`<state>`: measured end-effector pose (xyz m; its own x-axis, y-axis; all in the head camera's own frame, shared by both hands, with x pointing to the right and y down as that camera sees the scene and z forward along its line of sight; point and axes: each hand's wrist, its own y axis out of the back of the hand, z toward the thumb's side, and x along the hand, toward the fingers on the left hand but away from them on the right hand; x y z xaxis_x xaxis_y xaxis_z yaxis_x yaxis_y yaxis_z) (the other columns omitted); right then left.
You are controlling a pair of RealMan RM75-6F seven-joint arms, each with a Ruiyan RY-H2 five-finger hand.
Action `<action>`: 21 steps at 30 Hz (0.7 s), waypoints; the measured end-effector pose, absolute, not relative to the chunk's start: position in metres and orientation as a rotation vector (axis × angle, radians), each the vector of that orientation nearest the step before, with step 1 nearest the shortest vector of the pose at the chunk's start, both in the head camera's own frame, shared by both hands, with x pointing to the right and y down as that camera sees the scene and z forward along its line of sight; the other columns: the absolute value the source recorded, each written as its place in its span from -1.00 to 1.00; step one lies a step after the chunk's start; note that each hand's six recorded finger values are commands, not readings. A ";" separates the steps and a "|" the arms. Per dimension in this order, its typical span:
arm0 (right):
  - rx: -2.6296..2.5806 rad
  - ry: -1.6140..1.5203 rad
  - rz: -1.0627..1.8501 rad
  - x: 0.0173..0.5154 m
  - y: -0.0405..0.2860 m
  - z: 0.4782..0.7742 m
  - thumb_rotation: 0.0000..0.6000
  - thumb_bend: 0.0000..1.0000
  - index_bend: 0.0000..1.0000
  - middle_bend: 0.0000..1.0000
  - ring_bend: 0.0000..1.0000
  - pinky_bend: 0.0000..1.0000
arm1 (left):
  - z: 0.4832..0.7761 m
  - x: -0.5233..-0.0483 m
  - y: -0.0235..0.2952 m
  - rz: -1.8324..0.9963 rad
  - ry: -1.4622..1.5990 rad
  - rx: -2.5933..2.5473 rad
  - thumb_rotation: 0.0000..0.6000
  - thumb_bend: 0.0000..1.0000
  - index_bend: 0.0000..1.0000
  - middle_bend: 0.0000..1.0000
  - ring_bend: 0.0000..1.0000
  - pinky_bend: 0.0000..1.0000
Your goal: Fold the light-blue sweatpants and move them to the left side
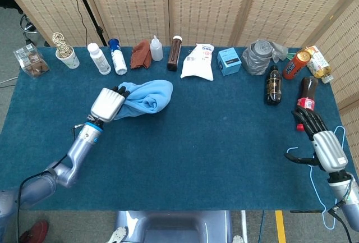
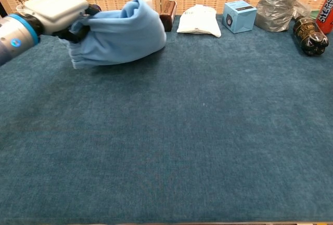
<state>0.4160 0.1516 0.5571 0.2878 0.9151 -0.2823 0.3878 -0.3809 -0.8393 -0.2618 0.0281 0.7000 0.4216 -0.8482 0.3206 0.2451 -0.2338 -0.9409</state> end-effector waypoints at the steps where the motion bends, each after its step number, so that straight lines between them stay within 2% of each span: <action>1: -1.908 -1.165 1.034 0.416 0.152 0.557 1.00 -1.00 -1.00 -1.00 -1.00 -1.00 | 0.697 -0.267 0.028 -1.132 0.573 -1.454 1.00 0.45 0.62 0.49 0.57 0.67; 10: -1.917 -1.151 1.020 0.410 0.154 0.556 1.00 -1.00 -1.00 -1.00 -1.00 -1.00 | 0.674 -0.321 0.027 -1.186 0.614 -1.389 1.00 0.45 0.62 0.50 0.57 0.67; 18: -1.932 -1.131 1.012 0.404 0.157 0.556 1.00 -1.00 -1.00 -1.00 -1.00 -1.00 | 0.638 -0.400 0.024 -1.279 0.623 -1.245 1.00 0.45 0.62 0.50 0.57 0.67; 21: -1.933 -1.129 1.010 0.404 0.158 0.555 1.00 -1.00 -1.00 -1.00 -1.00 -1.00 | 0.636 -0.425 0.031 -1.337 0.602 -1.216 1.00 0.45 0.62 0.50 0.57 0.67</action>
<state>0.4039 0.1582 0.5548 0.3250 0.9025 -0.2827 0.3816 -0.3986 -0.8339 -0.4245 0.0313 0.6364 0.2136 -0.9308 0.2965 0.3953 -0.1952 -0.8976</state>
